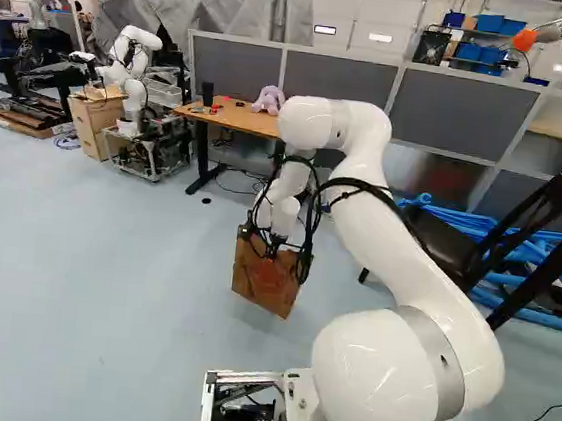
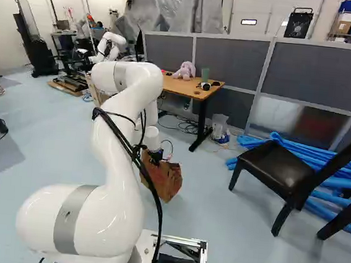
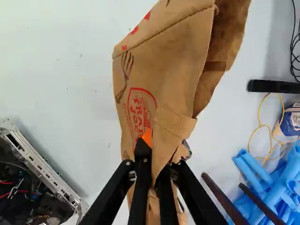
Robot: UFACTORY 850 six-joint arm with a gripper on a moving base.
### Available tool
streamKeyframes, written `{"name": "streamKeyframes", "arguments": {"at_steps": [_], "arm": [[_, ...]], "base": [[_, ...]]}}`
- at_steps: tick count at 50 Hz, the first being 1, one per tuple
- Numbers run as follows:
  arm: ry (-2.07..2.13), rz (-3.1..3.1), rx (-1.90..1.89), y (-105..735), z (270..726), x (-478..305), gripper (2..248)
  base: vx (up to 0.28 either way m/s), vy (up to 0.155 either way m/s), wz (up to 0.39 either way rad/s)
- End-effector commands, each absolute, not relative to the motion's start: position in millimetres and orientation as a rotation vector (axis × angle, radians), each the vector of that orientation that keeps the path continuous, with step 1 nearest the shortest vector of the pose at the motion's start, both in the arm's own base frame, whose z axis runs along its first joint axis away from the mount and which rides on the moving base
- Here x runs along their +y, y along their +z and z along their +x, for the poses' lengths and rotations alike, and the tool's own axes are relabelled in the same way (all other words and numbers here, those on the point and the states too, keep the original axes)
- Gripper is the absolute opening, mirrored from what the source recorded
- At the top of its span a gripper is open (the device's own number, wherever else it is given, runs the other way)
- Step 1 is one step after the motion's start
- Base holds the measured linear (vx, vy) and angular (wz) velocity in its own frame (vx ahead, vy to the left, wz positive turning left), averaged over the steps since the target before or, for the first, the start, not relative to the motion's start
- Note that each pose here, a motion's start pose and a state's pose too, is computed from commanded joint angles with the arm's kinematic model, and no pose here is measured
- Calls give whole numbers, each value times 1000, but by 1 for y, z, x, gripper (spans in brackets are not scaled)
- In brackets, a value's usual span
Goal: Pick up the bag on the ground and place it on the table
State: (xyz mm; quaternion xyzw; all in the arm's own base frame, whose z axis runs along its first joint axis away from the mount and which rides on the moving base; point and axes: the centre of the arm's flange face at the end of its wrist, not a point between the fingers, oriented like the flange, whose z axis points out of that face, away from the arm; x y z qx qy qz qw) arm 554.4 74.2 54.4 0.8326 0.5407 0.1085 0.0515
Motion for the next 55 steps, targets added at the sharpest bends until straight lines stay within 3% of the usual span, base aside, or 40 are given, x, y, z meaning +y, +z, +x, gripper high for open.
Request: {"name": "streamKeyframes", "arguments": {"at_steps": [55], "arm": [[415,2501,1624,135,541,72,21]], "base": [[0,0,0]]}}
